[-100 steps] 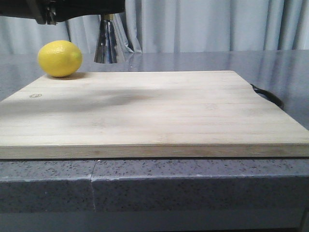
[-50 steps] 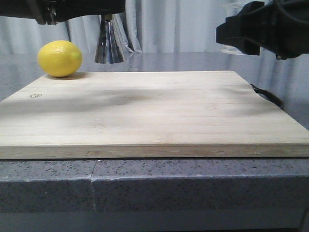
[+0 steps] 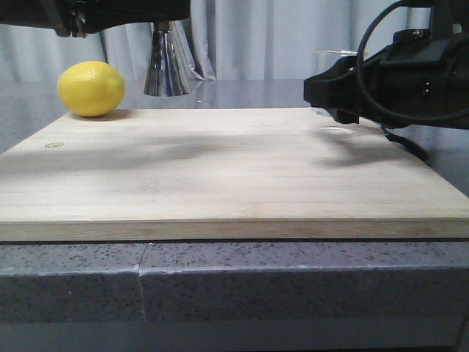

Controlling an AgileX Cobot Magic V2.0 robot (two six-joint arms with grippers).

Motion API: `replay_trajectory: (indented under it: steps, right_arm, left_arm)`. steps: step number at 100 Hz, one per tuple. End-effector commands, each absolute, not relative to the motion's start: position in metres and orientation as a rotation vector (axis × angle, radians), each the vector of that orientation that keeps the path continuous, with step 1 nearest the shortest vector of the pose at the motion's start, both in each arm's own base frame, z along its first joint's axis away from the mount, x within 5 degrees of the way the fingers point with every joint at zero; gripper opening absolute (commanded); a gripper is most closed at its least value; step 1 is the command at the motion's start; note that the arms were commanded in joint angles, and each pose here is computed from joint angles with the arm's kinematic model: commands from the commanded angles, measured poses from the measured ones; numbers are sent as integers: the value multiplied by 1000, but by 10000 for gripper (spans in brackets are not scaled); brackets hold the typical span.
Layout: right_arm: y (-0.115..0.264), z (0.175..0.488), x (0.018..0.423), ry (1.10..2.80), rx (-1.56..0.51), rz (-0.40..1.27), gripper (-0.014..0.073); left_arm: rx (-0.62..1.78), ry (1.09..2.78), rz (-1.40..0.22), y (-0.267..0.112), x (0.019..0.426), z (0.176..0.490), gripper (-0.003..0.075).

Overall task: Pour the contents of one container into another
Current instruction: 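Tilt the beaker upright and lower it back onto the board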

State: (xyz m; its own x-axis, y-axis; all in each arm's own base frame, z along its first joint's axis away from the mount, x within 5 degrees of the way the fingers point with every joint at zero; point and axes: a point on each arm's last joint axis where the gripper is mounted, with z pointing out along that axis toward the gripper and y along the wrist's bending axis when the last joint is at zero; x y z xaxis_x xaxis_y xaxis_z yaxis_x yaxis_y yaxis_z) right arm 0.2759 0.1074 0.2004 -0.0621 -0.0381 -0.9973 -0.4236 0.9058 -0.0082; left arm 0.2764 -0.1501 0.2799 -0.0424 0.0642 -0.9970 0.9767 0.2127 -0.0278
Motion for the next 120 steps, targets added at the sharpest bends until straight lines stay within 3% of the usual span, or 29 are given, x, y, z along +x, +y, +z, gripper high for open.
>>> replay_trajectory:
  steps: [1, 67, 96, 120]
  right_arm:
    - [108, 223, 282, 1461, -339, 332, 323]
    - [114, 209, 292, 1536, -442, 283, 331]
    - [114, 210, 291, 1543, -424, 300, 530]
    - [109, 228, 280, 1614, -410, 313, 557]
  left_arm:
    - [1014, 1225, -1109, -152, 269, 313, 229]
    - [1014, 1225, -1109, -152, 269, 313, 229]
    - [1014, 1225, -1109, -152, 269, 313, 229]
    - [1014, 1225, -1109, -152, 269, 313, 229]
